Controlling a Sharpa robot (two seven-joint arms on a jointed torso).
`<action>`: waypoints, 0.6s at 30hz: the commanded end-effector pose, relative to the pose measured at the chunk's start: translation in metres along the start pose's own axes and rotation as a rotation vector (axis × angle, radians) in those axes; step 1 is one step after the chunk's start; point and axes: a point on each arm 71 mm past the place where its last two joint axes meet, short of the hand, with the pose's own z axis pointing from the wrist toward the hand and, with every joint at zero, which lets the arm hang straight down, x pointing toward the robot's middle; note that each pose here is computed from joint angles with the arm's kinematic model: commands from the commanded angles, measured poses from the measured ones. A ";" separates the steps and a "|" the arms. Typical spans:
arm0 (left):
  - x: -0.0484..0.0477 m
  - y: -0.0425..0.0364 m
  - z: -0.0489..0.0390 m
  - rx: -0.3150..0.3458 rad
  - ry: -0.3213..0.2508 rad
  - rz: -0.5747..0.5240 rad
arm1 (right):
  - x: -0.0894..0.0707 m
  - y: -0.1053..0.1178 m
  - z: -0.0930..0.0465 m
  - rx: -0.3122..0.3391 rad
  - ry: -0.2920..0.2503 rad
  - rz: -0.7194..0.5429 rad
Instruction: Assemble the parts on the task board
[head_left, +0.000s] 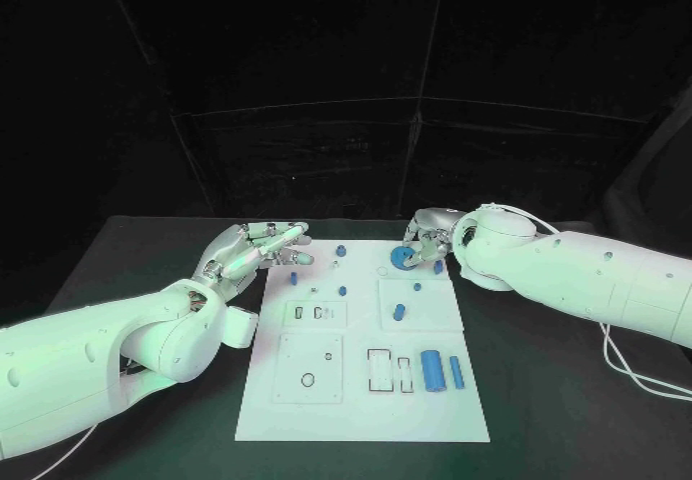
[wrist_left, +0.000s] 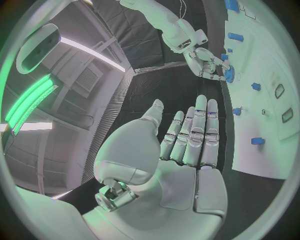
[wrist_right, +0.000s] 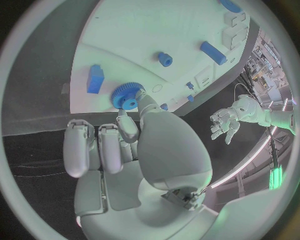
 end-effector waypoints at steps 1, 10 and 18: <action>0.0013 -0.0009 0.0008 0.002 0.011 -0.006 | 0.000 0.002 0.001 -0.008 0.012 -0.010; 0.0015 -0.0006 0.0013 0.000 0.012 -0.006 | -0.001 0.005 0.004 -0.003 -0.022 -0.047; 0.0009 -0.0004 0.0010 -0.003 0.011 -0.006 | -0.004 0.010 0.003 -0.018 -0.084 -0.055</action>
